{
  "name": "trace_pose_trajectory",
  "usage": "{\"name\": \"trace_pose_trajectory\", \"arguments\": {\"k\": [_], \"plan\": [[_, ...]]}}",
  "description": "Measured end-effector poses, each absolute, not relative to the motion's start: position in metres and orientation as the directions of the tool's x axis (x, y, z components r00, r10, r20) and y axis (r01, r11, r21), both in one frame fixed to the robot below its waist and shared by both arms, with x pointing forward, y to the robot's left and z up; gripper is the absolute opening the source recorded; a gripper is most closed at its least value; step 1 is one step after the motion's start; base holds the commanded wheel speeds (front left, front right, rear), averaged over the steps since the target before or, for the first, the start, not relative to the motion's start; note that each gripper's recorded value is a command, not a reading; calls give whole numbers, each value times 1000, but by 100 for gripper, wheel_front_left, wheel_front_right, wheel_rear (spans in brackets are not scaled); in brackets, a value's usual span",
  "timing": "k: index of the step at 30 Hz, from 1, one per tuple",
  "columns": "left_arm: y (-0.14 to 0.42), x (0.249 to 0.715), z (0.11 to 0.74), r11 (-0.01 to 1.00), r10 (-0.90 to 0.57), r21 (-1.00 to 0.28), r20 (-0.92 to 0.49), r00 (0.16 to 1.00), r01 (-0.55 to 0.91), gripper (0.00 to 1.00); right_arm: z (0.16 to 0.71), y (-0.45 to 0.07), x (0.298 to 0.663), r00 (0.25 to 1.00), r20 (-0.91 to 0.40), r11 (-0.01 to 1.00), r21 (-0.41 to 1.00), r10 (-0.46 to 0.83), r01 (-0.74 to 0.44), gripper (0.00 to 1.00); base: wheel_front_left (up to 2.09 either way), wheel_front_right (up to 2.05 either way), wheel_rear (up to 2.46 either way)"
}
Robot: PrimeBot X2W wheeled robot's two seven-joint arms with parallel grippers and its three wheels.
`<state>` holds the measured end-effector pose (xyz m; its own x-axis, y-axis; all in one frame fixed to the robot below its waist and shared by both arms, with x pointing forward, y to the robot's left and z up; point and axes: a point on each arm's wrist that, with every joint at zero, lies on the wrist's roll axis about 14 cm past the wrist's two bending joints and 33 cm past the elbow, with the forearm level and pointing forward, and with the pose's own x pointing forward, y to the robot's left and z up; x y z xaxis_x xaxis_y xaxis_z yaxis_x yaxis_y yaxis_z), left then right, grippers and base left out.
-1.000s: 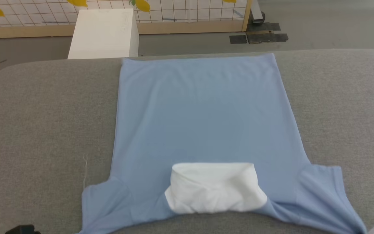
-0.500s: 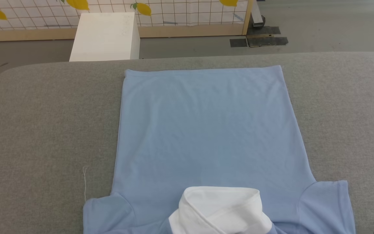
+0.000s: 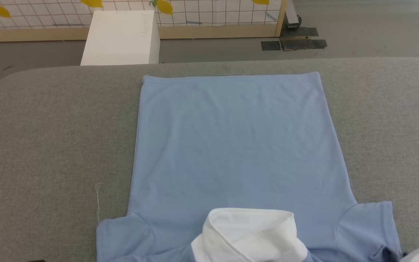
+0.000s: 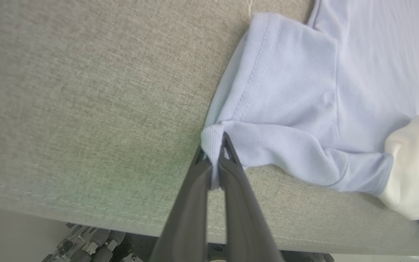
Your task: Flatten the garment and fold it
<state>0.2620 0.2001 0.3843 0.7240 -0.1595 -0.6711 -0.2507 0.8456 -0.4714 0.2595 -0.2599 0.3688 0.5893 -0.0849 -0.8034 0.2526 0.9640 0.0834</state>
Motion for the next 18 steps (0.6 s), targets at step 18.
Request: {"name": "trace_pose_trajectory", "arguments": {"k": [18], "plan": [[201,285,383,842,-160,-482,-650,743,-241,0,531,-223,474,999,-39,994,109,0,5,100,0,0,0]]}}
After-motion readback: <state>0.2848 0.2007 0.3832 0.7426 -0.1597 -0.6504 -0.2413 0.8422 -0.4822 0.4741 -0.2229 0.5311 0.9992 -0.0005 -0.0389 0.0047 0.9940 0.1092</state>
